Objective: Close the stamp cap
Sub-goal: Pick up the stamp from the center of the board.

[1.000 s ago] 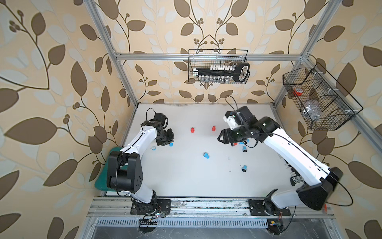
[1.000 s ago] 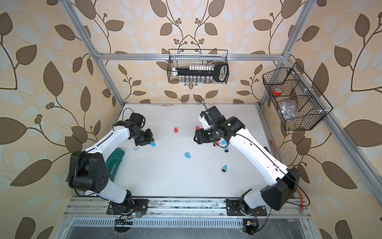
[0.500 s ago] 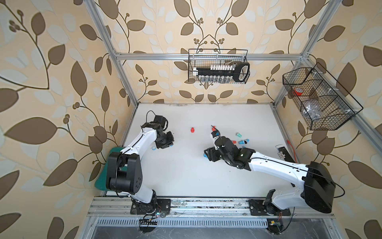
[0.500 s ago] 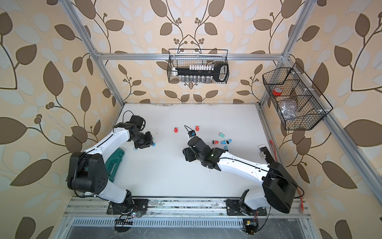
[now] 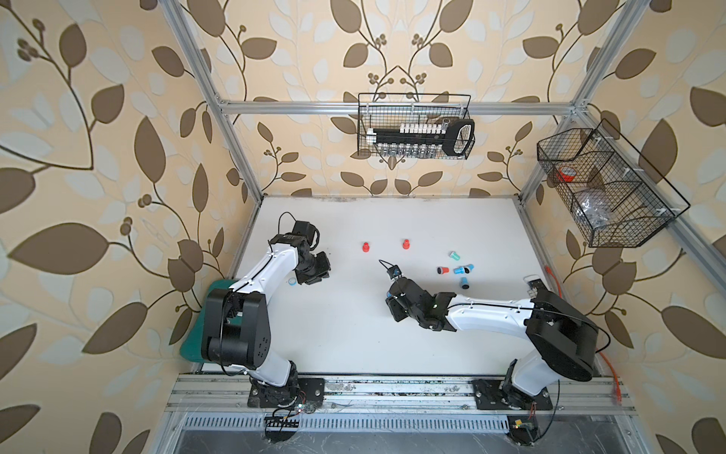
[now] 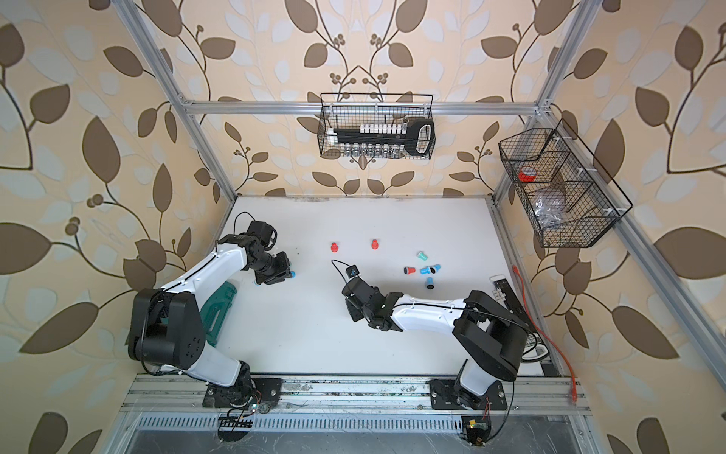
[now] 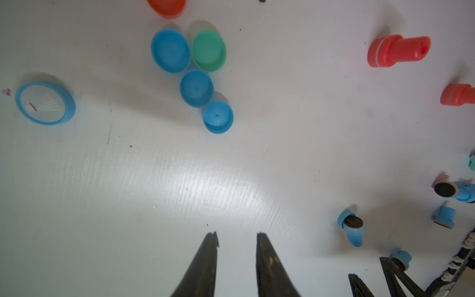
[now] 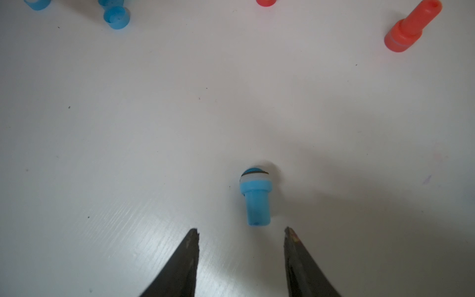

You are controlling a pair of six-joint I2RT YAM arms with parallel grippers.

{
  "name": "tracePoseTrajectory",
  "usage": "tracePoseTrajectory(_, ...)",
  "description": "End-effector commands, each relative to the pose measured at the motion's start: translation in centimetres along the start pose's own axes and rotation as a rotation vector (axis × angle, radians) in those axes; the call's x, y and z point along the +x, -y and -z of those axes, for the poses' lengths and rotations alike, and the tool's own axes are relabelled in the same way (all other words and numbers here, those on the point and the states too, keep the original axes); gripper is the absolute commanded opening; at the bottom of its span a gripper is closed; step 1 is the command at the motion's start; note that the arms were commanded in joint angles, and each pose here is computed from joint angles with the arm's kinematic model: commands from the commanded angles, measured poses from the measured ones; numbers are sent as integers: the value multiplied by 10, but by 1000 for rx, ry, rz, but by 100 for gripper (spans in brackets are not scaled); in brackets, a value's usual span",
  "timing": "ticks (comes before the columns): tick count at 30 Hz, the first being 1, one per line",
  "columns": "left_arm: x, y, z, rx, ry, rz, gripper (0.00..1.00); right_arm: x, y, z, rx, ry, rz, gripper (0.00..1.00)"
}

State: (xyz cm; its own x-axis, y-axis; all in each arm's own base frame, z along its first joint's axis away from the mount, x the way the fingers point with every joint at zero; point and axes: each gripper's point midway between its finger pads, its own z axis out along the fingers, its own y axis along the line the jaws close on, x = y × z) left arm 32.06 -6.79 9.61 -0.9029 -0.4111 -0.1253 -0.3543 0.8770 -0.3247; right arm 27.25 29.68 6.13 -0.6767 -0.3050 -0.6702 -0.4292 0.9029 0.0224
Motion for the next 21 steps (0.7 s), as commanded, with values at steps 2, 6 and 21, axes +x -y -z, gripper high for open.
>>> tracePoseTrajectory(2,-1,-3,5,-1,18,1,29,4,-5,-9,-4,-34,18,46)
tracePoseTrajectory(6,-2,-2,6,3,20,3,29,8,-1,-13,7,-43,6,46)
tracePoseTrajectory(21,0,-5,2,-4,10,0,29,5,12,-25,35,-80,6,37)
